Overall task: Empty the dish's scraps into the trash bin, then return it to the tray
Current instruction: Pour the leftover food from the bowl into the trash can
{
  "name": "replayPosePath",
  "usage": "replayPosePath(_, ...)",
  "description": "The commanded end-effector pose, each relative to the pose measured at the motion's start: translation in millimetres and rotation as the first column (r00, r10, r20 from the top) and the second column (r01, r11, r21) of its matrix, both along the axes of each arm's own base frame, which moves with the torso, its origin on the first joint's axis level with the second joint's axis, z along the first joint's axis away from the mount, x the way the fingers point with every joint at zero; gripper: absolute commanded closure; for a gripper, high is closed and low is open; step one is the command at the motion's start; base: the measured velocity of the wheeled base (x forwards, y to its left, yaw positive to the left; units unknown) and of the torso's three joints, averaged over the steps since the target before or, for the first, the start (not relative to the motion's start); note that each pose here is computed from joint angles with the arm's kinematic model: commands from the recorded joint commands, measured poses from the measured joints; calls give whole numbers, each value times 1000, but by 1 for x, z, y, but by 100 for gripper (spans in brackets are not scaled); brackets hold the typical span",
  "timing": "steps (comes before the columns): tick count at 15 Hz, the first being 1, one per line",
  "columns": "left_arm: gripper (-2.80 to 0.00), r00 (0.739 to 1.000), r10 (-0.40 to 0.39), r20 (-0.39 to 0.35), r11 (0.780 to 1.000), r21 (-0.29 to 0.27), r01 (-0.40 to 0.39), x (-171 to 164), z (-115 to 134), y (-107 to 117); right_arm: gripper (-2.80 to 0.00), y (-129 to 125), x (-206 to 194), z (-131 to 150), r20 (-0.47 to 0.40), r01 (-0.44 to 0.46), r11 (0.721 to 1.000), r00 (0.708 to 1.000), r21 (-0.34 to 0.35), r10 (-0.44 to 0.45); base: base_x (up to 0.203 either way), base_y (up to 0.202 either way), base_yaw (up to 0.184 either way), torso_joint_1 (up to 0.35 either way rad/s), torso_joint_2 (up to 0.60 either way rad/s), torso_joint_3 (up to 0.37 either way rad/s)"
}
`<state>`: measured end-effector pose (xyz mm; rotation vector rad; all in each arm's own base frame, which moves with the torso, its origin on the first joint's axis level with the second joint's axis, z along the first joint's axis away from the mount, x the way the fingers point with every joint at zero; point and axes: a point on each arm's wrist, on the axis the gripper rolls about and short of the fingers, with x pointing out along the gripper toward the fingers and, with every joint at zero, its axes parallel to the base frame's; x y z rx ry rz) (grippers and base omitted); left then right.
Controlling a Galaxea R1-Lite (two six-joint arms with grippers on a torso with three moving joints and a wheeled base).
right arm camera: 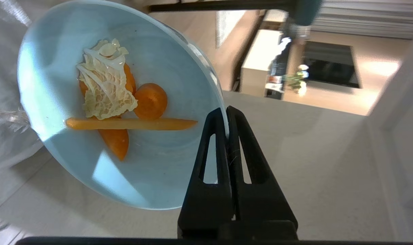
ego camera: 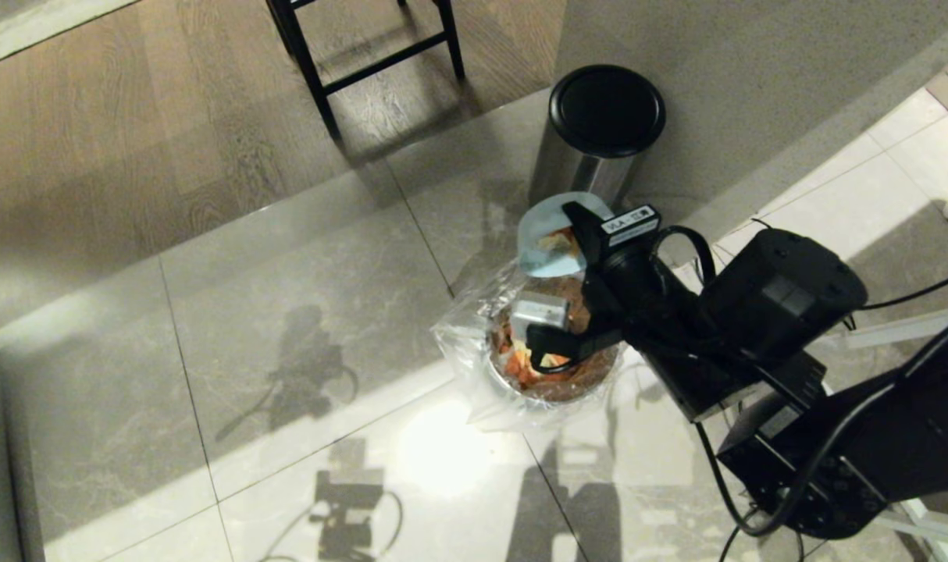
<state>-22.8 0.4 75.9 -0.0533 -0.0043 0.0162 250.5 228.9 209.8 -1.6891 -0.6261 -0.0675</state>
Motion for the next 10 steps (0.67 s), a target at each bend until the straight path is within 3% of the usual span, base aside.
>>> replayPosePath(1,0,1000,-1,-1,1000,0,1,0,0,0,0,2,2,-8,10,0,1000,1000,-13,0,0,0,0,0,0,0)
replayPosePath(6,0,1000,1,-1,1000,0,-1,0,0,0,0,5,-2,-19,55,-142,986,988,-86,147,0,0,0,0,0,0)
replayPosePath(10,0,1000,1,-1,1000,0,-1,0,0,0,0,8,-10,-28,73,-265,944,956,-196,284,0,0,0,0,0,0)
